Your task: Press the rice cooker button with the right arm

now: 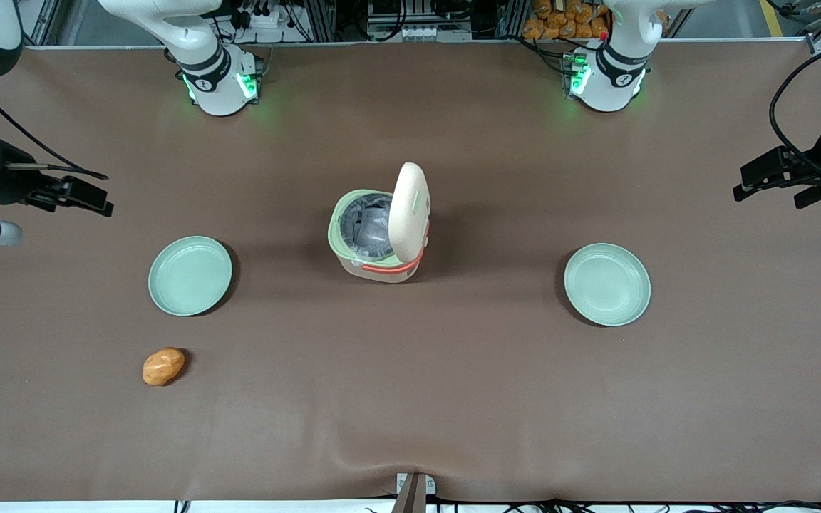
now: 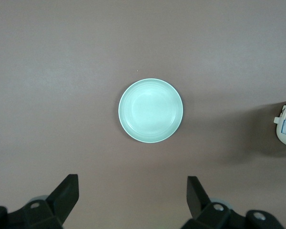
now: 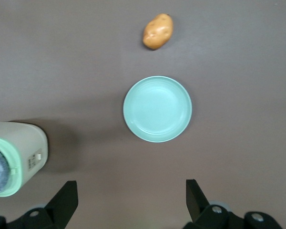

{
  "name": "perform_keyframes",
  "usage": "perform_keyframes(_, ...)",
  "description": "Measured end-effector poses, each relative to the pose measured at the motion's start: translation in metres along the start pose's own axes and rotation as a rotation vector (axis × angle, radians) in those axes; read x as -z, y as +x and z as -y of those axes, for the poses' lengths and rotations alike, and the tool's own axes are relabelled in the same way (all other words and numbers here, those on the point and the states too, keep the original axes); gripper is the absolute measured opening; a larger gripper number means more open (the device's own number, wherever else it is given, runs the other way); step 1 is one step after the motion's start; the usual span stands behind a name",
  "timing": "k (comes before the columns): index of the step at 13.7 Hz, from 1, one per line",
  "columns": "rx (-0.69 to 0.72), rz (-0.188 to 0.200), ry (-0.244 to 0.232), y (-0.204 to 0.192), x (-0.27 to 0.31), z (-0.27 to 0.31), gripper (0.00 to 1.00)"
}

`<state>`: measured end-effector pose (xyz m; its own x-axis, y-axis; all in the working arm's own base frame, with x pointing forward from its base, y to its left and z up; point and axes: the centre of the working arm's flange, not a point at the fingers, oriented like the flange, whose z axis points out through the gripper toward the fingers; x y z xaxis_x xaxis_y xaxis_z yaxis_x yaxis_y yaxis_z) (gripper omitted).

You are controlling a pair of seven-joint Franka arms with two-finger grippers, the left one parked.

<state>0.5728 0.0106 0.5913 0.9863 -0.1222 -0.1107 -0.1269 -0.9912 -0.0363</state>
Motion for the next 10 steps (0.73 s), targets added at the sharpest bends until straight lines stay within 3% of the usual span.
perform_keyframes(5,-0.013,0.000,-0.034,0.003,0.001,-0.032,1.00)
perform_keyframes(10,-0.022,0.030,-0.038,-0.002,0.001,-0.043,1.00)
